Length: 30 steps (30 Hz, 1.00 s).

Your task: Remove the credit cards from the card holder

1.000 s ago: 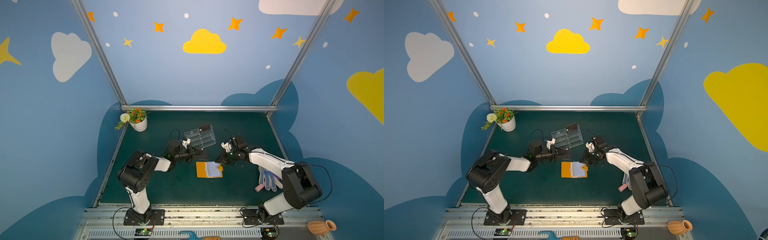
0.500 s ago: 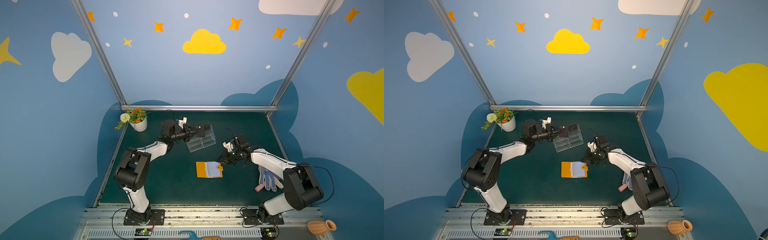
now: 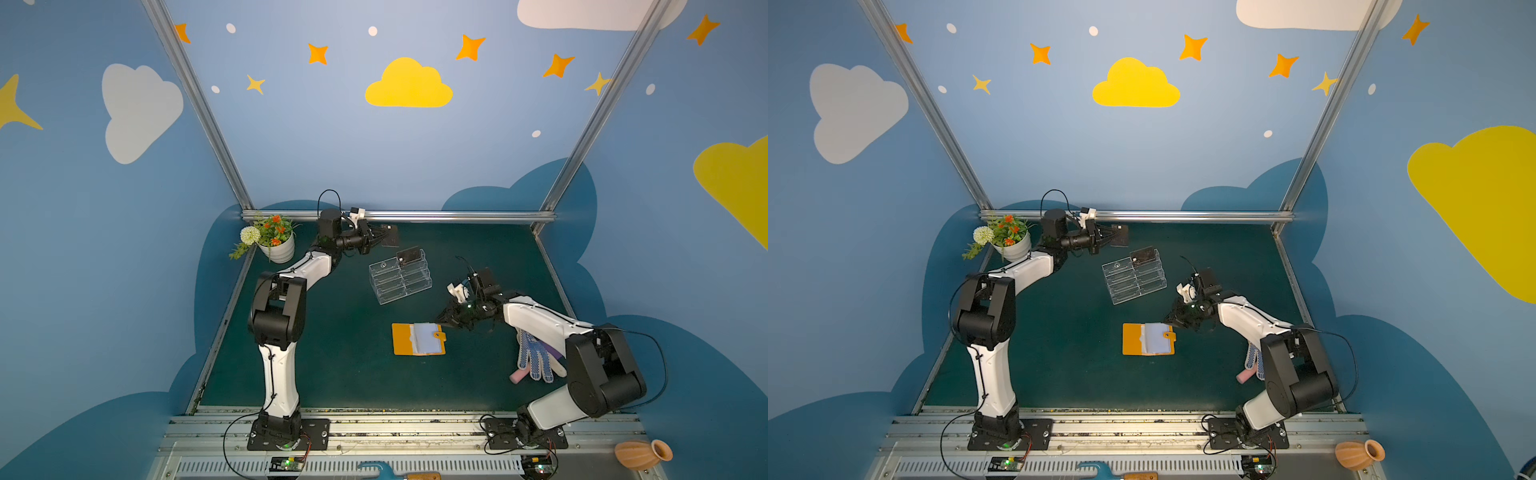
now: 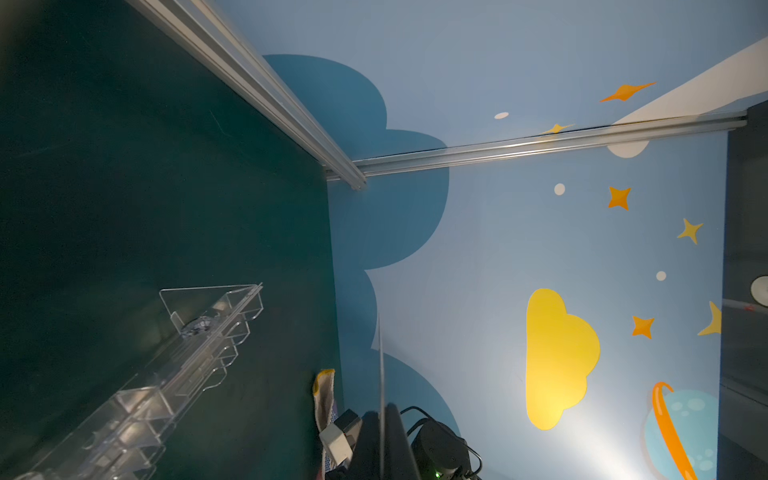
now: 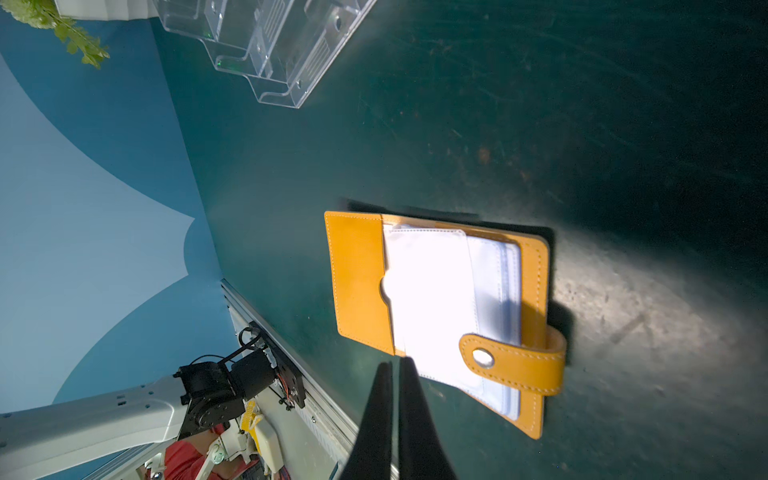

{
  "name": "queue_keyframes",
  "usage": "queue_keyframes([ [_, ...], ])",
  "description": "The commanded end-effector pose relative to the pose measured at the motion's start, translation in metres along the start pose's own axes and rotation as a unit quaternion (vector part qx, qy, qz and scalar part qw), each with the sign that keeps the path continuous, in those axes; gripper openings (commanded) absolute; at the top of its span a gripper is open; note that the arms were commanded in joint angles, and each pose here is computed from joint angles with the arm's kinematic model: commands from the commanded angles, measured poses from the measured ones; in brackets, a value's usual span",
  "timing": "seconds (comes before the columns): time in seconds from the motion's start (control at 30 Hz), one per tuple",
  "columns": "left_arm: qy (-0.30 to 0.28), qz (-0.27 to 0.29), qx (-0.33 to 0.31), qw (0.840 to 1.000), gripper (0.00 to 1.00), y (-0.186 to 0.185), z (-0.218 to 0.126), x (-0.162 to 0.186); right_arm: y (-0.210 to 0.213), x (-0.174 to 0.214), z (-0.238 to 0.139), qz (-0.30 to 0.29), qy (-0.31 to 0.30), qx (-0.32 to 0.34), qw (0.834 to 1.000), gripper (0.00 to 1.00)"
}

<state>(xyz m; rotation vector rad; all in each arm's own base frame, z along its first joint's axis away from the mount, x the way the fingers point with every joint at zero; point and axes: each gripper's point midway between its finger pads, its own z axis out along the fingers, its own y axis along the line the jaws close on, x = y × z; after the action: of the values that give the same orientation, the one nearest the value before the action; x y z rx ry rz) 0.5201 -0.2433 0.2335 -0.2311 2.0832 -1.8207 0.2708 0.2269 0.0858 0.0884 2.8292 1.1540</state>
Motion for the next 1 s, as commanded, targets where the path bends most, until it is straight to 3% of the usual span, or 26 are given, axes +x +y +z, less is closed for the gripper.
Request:
queue_keyframes([
  [0.0,0.030,0.026,0.003,0.999,0.04,-0.001,0.003,-0.004,-0.003,-0.001,0.005,0.000,0.011,-0.006,1.000,0.00],
  [0.57,0.108,0.114,0.015,0.987,0.04,0.011,0.030,-0.015,-0.009,-0.007,0.016,0.011,0.022,-0.007,1.000,0.00],
  [0.97,0.146,0.137,-0.017,0.980,0.04,0.037,0.051,-0.008,-0.012,-0.010,0.020,0.016,0.031,-0.010,0.999,0.00],
])
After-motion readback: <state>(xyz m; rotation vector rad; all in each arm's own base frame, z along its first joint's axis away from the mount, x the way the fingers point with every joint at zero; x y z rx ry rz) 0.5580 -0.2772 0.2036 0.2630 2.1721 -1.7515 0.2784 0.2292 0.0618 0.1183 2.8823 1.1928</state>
